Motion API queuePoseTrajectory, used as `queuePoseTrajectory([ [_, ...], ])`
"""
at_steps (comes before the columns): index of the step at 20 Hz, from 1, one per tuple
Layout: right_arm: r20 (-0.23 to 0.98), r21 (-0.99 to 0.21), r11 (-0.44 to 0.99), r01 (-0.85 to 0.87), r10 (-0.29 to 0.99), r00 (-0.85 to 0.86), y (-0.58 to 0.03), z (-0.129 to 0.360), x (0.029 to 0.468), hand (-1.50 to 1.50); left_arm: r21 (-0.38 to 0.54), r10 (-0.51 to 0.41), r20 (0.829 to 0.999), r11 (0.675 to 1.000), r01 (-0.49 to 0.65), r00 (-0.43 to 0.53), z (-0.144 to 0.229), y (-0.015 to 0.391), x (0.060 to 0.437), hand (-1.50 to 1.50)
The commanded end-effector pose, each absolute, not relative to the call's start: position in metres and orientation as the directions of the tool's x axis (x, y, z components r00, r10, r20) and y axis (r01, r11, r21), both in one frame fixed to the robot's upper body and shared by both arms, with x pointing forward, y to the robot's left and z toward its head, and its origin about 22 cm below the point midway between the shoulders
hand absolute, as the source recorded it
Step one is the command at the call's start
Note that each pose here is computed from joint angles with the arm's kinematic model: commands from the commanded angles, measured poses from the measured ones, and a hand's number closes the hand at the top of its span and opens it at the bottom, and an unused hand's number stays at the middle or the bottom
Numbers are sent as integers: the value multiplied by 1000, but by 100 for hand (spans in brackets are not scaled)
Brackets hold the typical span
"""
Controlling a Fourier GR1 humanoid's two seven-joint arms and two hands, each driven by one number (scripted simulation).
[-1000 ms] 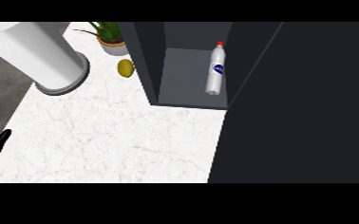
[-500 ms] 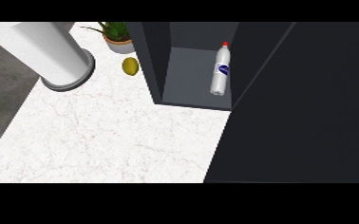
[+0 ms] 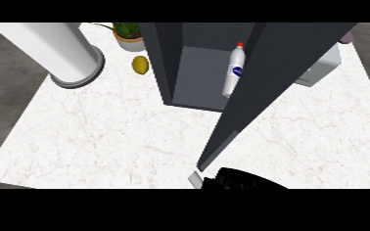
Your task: Pick up the bottled water, place it into the cabinet and close the cabinet
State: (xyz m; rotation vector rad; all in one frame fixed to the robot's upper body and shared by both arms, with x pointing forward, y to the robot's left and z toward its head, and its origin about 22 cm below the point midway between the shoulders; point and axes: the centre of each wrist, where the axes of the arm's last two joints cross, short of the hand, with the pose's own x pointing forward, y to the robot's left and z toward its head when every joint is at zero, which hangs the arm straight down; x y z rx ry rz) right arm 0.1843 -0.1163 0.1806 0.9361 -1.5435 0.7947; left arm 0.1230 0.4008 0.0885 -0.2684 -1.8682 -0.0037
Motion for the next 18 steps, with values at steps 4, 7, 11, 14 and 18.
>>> queuePoseTrajectory([
  [4,998,12,223,-975,-66,-3,-35,215,190,150,-139,193,938,970,198,-289,88,417,113,-150],
  [7,997,29,182,-983,-80,14,-20,237,214,150,-152,200,932,973,175,-301,87,436,103,-150],
  [11,997,81,222,-972,-34,75,-1,249,247,150,-155,192,937,977,146,-292,88,442,81,-150],
  [14,982,189,234,-954,-45,183,3,233,266,150,-151,180,933,982,116,-312,82,447,76,-150],
  [18,964,267,247,-931,-60,261,-10,218,295,150,-168,195,929,979,111,-314,86,450,61,-150],
])
